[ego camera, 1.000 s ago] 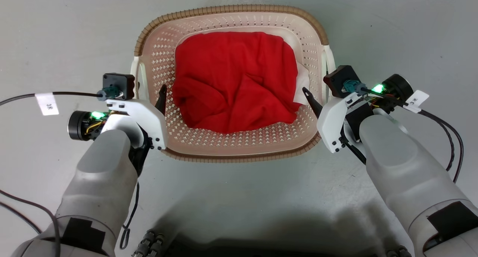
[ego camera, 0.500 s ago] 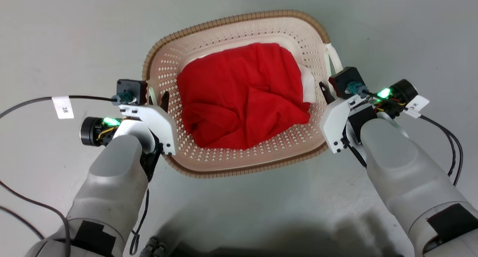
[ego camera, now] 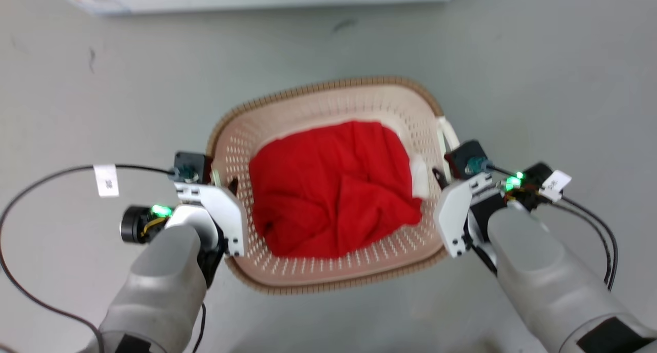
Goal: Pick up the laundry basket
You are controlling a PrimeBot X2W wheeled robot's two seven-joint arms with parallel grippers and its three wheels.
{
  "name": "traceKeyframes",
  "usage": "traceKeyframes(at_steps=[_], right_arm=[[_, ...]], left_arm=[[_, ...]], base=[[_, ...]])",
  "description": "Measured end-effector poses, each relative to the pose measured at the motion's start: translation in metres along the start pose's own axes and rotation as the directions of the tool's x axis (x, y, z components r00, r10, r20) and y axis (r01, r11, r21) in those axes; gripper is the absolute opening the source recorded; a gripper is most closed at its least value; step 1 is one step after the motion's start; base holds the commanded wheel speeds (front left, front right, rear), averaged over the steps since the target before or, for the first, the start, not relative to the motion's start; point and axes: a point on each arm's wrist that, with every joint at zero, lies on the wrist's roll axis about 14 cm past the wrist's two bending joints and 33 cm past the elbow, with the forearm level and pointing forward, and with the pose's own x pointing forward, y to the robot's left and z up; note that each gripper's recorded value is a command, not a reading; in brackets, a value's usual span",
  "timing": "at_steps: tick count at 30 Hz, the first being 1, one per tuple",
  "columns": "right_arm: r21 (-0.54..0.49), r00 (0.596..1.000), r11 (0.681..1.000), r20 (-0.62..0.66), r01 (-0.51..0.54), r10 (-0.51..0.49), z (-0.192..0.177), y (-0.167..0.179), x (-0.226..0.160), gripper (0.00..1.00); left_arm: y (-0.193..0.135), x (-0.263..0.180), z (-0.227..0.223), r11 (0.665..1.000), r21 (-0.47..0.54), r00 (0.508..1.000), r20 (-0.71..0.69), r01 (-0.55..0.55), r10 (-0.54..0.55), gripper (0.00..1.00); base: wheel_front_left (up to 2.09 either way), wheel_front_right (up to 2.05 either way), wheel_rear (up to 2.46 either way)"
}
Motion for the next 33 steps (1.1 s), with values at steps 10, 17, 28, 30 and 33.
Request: traceKeyframes(at_steps=[10, 17, 28, 30, 33], right_arm=[[0.025, 0.998, 0.999, -0.042, 0.045, -0.044, 0.0, 0.011, -0.062, 0.0], [0.03, 0.996, 0.996, -0.043, 0.081, -0.08, 0.004, 0.015, -0.099, 0.0], [0.062, 0.991, 0.99, -0.057, 0.127, -0.123, -0.007, 0.027, -0.147, 0.0], [0.069, 0.99, 0.989, -0.059, 0.132, -0.128, -0.01, 0.03, -0.154, 0.0], [0.072, 0.989, 0.987, -0.053, 0.141, -0.138, -0.011, 0.032, -0.163, 0.0]], left_arm=[[-0.024, -0.048, 0.003, 0.999, 0.022, 0.998, -0.037, 0.047, -0.046, 0.0], [-0.041, -0.077, 0.016, 0.995, 0.058, 0.996, -0.04, 0.084, -0.081, 0.0], [-0.062, -0.118, 0.012, 0.989, 0.088, 0.992, -0.058, 0.119, -0.114, 0.0], [-0.064, -0.125, 0.009, 0.988, 0.092, 0.991, -0.063, 0.123, -0.118, 0.0], [-0.068, -0.133, 0.011, 0.986, 0.104, 0.991, -0.056, 0.129, -0.124, 0.0]], base=[[0.0, 0.0, 0.0], [0.0, 0.0, 0.0], [0.0, 0.0, 0.0], [0.0, 0.0, 0.0], [0.0, 0.0, 0.0]])
